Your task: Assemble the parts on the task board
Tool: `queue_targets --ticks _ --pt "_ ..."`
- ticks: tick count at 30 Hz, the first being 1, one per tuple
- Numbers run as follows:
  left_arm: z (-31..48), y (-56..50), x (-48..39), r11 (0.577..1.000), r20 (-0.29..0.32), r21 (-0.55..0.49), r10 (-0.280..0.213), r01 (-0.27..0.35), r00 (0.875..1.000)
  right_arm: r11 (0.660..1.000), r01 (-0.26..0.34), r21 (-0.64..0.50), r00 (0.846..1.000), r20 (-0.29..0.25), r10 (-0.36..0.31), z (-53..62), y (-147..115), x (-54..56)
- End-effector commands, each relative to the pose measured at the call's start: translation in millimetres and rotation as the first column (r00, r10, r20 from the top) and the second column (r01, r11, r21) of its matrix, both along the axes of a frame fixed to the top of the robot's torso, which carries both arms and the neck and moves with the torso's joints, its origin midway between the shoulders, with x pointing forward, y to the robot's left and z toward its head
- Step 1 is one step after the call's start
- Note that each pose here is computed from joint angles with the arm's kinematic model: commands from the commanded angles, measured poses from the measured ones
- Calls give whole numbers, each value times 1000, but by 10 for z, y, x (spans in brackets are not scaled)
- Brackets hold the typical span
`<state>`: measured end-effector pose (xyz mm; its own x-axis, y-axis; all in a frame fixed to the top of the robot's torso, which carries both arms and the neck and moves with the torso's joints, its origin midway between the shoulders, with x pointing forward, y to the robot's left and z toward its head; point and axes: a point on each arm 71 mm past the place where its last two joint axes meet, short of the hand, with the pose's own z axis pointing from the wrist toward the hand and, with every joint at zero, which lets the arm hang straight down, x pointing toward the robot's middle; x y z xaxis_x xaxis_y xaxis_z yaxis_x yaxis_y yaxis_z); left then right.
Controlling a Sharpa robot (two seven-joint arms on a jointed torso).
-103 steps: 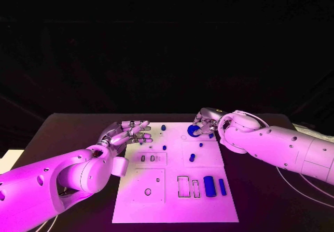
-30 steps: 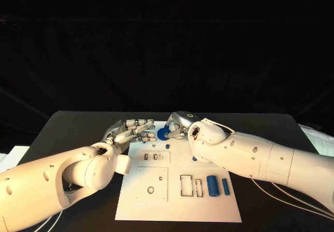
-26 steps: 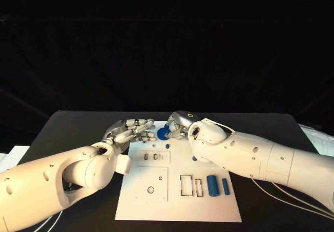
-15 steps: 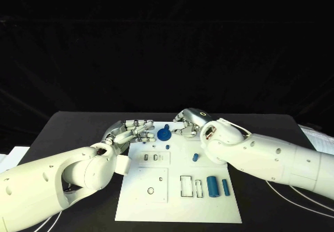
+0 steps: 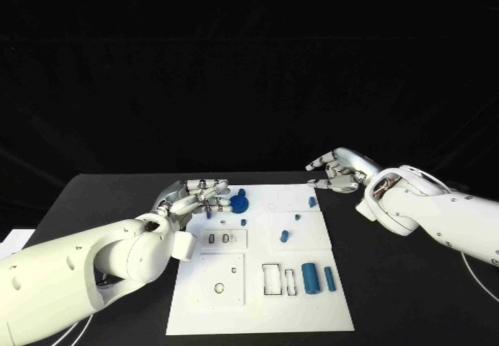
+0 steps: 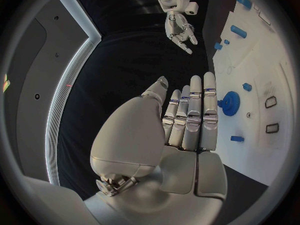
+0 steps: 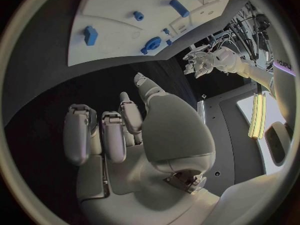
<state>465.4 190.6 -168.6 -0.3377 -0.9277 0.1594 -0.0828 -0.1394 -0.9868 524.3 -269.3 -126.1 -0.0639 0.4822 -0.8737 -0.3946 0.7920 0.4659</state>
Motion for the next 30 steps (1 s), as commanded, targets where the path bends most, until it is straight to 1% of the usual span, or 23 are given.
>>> queue_targets --ticks 1,7,12,15,22,30 --pt "14 -16 3 1000 13 -14 -17 17 1000 998 -67 16 996 -54 68 -95 -57 -2" --pt "6 -5 11 1000 13 -13 -14 15 1000 999 -30 -18 996 -88 28 -271 -220 47" --pt "1 -3 16 1000 12 -13 -14 14 1000 999 -14 -34 994 -109 10 -395 -258 80" --pt "-1 -2 17 1000 12 -13 -14 15 1000 999 -10 -38 994 -114 5 -450 -250 91" --pt "-7 -4 20 1000 11 -13 -15 15 1000 999 -12 -48 992 -128 6 -533 -204 124" --pt "-9 -4 19 1000 9 -13 -16 16 1000 998 -22 -55 988 -151 14 -578 -163 145"
